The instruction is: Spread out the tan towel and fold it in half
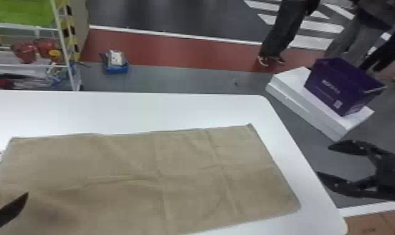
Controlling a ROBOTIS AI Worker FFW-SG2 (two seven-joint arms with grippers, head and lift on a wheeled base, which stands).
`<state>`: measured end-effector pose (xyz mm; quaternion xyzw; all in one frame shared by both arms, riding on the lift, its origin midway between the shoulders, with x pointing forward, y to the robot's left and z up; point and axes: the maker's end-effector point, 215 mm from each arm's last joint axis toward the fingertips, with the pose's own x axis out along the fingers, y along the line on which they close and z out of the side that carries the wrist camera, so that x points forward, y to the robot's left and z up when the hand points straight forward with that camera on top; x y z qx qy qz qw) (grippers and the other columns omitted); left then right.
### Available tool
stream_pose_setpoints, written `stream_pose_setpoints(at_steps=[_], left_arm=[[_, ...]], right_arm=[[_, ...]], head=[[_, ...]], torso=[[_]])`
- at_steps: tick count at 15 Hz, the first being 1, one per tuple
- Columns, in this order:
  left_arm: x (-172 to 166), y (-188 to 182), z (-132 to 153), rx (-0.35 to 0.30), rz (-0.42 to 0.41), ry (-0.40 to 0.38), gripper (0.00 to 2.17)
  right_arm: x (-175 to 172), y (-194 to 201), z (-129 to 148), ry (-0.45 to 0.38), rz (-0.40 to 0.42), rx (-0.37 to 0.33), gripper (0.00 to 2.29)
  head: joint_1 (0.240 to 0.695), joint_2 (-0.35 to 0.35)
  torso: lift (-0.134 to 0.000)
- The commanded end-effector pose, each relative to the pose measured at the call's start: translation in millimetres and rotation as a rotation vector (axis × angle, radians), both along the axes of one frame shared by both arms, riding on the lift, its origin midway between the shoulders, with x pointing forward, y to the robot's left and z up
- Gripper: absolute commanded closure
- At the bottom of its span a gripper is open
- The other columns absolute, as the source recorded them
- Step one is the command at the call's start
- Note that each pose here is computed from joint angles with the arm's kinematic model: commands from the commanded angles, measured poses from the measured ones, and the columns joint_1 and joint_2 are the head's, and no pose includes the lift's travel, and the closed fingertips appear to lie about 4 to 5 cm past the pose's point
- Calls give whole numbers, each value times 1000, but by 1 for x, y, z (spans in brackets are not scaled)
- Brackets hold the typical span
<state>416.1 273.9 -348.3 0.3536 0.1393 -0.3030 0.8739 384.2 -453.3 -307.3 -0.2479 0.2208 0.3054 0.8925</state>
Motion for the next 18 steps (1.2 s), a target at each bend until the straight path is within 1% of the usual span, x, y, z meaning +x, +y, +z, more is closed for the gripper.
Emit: stream_pose_setpoints(at_steps=[1, 2, 3, 4, 5, 6, 8, 9, 10, 11, 12, 13, 14, 16, 18], left_arm=[[14, 9, 22, -91, 35, -32, 26], [20, 17, 26, -142, 64, -24, 26], [28, 27, 29, -199, 105, -9, 26], [34, 34, 33, -255, 127, -18, 26], [40, 41, 33, -303, 152, -18, 26], [48, 50, 33, -349, 186, -23, 26], [63, 66, 31, -432, 263, -54, 29], [71, 73, 30, -477, 292, -65, 22], [80, 77, 26, -495, 306, -56, 19], [89, 84, 19, -514, 337, -17, 26], [99, 88, 9, -562, 379, 40, 53], [107, 91, -3, -590, 422, 101, 147], [113, 93, -17, -584, 461, 157, 211], [120, 88, -40, -544, 514, 265, 211], [127, 89, -56, -505, 541, 355, 215]], right_arm=[[13, 11, 3, 117, -160, 361, 29], [22, 16, 6, 138, -204, 430, 29], [35, 17, 7, 131, -267, 467, 29], [46, 22, 10, 120, -308, 491, 29], [52, 27, 11, 133, -332, 502, 29], [56, 26, 2, 165, -406, 527, 29], [64, 30, -6, 187, -481, 532, 33], [68, 36, -8, 189, -488, 529, 33], [72, 37, -11, 189, -508, 523, 33], [75, 37, -16, 208, -546, 528, 36], [82, 36, -14, 199, -565, 535, 36], [88, 32, -18, 190, -598, 542, 36], [95, 31, -18, 182, -607, 549, 36], [111, 24, -18, 168, -638, 561, 36], [127, 16, -15, 158, -664, 575, 36]], head=[[695, -251], [695, -244], [695, -235], [695, -222], [695, -193], [695, -179], [695, -145], [695, -133], [695, -119], [695, -104], [695, -87], [695, -80], [695, -75], [695, -68], [695, -71]], torso=[[-134], [-134], [-134], [-134], [-134], [-134], [-134], [-134], [-134], [-134], [-134], [-134], [-134], [-134], [-134]])
